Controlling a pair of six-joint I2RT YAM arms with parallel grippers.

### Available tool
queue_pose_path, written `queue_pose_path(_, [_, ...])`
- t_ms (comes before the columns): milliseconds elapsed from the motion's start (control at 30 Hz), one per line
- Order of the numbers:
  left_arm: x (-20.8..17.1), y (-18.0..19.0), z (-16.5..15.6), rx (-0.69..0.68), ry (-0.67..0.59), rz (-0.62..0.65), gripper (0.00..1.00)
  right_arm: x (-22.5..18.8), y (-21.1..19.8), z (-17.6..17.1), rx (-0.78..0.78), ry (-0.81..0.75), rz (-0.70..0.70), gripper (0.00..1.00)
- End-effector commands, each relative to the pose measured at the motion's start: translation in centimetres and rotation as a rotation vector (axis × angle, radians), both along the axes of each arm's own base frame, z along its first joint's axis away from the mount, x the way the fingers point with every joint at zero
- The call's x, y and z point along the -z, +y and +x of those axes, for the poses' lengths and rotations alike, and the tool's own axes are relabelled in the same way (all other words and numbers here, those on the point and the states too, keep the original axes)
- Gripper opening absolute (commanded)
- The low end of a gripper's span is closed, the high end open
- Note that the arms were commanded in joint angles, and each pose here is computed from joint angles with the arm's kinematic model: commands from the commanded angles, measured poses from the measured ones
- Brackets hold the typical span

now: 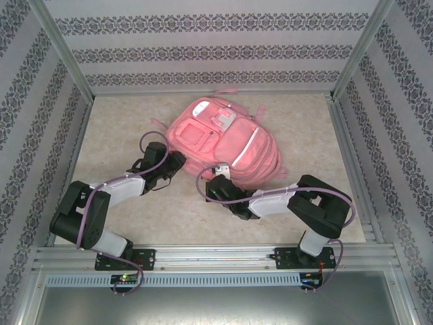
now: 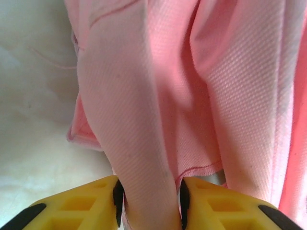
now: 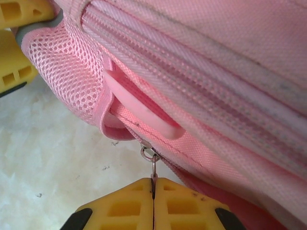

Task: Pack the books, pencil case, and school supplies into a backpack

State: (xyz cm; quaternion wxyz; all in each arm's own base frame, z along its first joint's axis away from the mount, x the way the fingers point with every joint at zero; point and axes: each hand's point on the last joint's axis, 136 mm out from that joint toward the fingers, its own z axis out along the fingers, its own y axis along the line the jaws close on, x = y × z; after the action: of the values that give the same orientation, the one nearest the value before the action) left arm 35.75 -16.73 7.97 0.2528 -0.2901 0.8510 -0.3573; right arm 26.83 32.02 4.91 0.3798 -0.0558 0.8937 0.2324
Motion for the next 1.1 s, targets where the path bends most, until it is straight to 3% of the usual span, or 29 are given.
queue_pose_path(0, [-1.1,-0.2,1.8,-0.021,-0.071,0.009,0.36,1.4,-2.0,-1.1,-0.009,0.035,-0.101,0.08])
queue_pose_path(300, [-0.7,0.4,1.7,-0.033,-0.063,0.021,0.35,2.7,-4.9,-2.7,-0.014,0.067,-0.195,0.08])
queue_pose_path(500, [-0.6,-0.3,1.7,-0.012,-0.06,-0.011,0.35,2.3,-3.7,-2.8,-0.082,0.06,-0.184,0.09])
queue_pose_path(1067, [-0.4,-0.7,1.7,-0.009,-0.052,-0.039,0.36,6.3,-4.2,-3.1,-0.061,0.195,-0.286,0.23])
